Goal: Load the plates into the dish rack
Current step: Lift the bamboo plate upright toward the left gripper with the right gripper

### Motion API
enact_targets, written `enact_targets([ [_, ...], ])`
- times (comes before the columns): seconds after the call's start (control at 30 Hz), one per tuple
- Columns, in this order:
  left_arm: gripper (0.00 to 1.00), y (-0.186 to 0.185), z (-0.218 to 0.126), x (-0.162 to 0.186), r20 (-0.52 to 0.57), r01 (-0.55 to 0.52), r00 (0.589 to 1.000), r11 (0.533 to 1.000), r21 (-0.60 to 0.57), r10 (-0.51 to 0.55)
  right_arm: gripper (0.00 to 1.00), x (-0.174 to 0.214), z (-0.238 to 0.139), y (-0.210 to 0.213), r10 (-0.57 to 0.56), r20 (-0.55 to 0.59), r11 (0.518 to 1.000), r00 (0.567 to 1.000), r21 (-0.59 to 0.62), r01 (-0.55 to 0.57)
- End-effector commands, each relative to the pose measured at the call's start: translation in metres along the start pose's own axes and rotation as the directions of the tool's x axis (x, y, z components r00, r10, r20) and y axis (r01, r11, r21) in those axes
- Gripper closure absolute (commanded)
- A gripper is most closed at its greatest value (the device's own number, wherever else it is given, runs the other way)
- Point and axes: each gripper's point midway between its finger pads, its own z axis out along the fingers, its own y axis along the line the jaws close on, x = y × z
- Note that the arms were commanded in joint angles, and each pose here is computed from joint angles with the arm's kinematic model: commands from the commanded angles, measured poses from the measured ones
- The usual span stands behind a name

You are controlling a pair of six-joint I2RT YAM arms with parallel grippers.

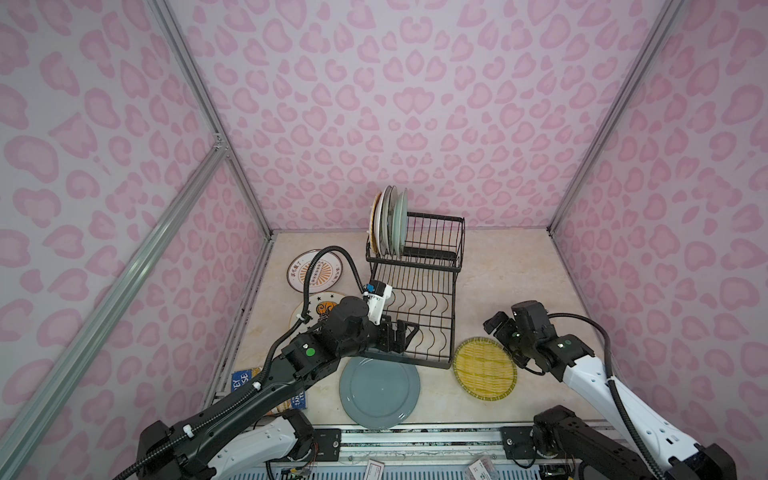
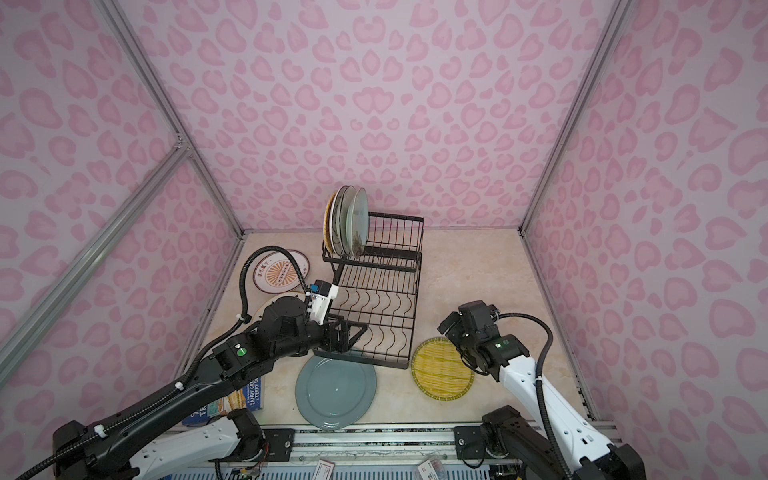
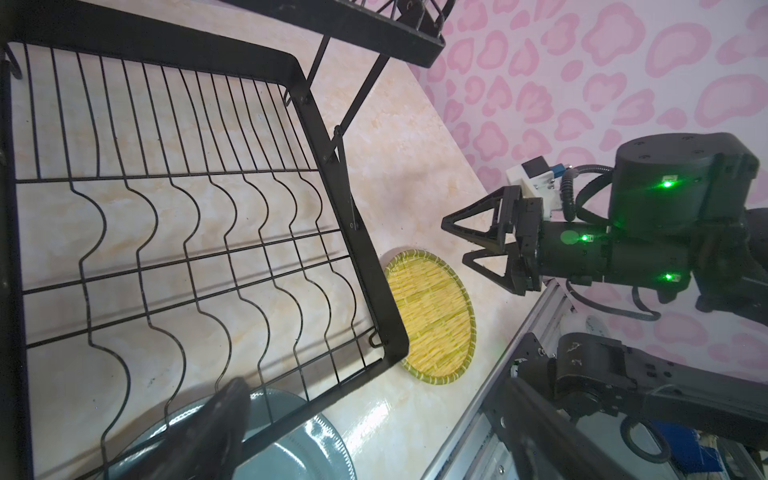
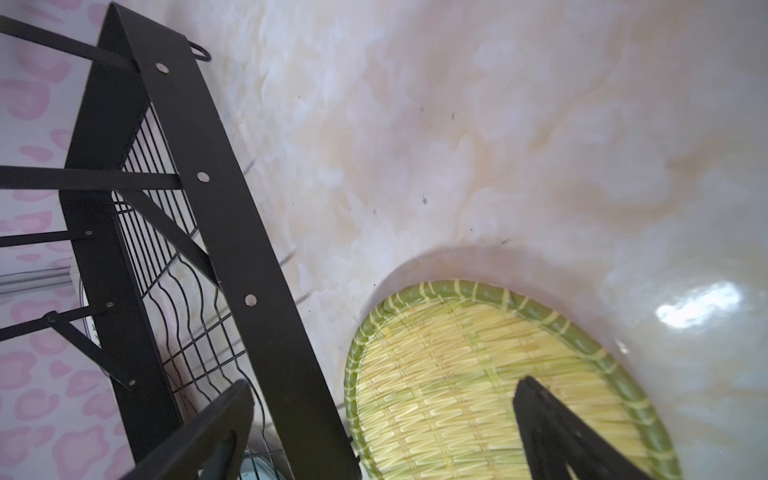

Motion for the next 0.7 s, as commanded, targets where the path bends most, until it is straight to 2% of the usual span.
enact_targets([
  [0.0, 0.03, -0.011, -0.003, 0.003, -0.007, -0.005, 1.0, 0.998, 0.067, 0.006, 0.02, 0.007, -0.006, -0.023, -0.159, -0.046, 0.987, 0.986, 0.004, 0.159],
  [0.17, 0.03, -0.023, -0.003, 0.007, -0.012, 0.014, 1.0, 0.989, 0.149, -0.012, 0.03, 0.005, -0.01, -0.061, -0.14, -0.064, 0.989, 0.988, 0.031, 0.142],
  [0.37, 0.03, -0.038, -0.002, 0.008, -0.017, 0.047, 0.999, 0.967, 0.252, -0.044, 0.12, 0.02, 0.008, -0.064, -0.127, -0.113, 0.99, 0.985, -0.073, 0.119],
  [0.67, 0.03, -0.035, -0.001, 0.012, -0.023, 0.092, 0.996, 0.964, 0.25, -0.089, 0.16, 0.027, 0.016, -0.079, -0.096, -0.116, 0.994, 0.989, -0.054, 0.091],
])
